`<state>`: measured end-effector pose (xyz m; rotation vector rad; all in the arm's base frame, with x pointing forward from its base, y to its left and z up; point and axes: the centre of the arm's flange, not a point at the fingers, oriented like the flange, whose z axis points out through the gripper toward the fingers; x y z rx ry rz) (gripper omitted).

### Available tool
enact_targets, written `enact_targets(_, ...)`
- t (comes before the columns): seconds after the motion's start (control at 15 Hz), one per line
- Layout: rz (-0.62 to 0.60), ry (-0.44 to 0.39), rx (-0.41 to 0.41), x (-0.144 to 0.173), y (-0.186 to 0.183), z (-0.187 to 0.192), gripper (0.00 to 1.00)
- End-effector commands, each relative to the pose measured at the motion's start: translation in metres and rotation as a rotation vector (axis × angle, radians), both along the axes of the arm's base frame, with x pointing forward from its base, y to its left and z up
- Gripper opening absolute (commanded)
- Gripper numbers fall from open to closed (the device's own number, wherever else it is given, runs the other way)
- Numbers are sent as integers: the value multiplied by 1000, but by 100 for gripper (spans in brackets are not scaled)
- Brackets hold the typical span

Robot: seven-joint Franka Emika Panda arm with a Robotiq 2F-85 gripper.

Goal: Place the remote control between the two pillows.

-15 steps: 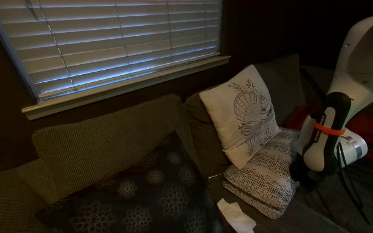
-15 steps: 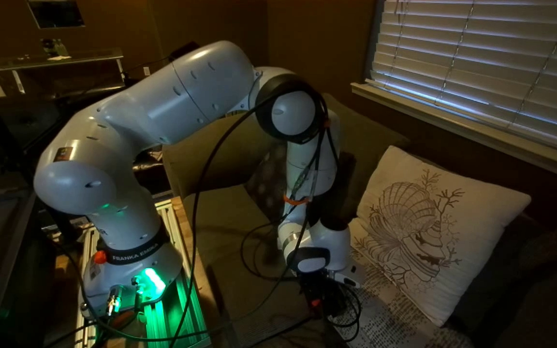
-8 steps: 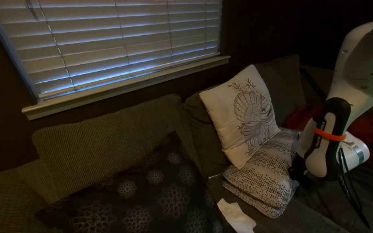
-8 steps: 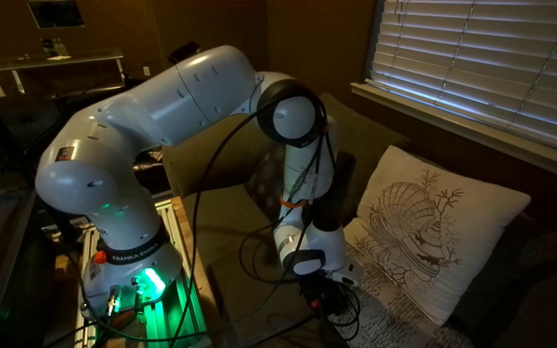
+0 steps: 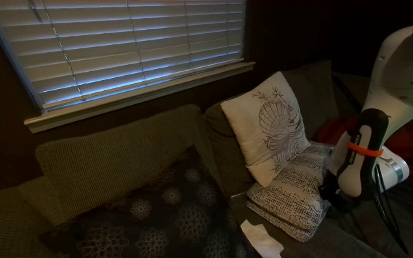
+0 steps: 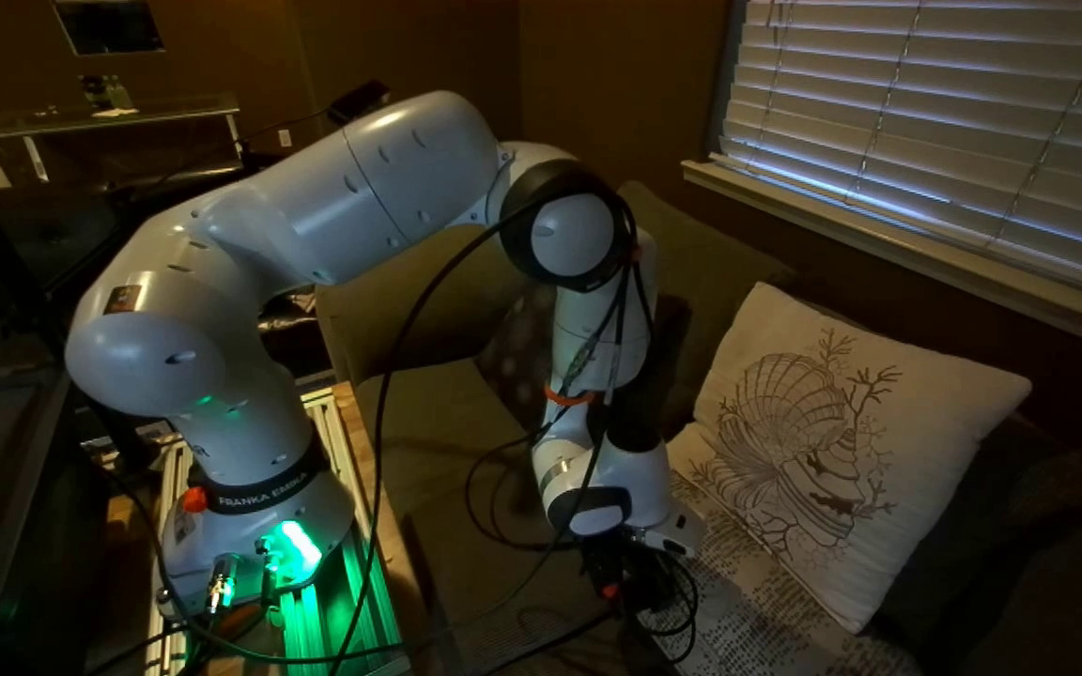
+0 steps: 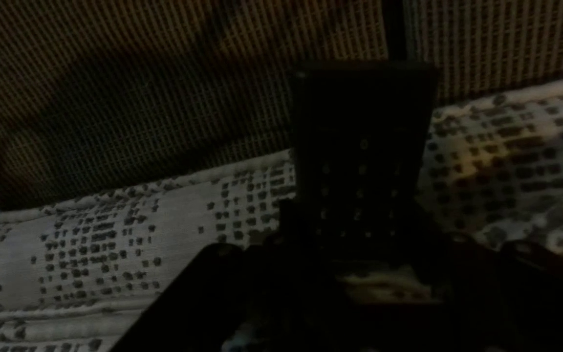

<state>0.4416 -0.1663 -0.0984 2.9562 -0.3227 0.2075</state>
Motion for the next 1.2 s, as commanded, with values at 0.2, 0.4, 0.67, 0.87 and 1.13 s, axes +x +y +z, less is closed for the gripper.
enact_targets(0.2, -39, -120, 70, 45, 4, 8, 96)
enact_targets(0.4, -55, -122, 83, 46, 1, 8, 100)
enact_targets(0.67, -82, -87, 111, 39, 2, 16, 100)
enact_targets(0.87, -95, -33, 121, 32, 2, 22, 100)
enact_targets(1.13, -122, 63, 124, 28, 0, 28, 100)
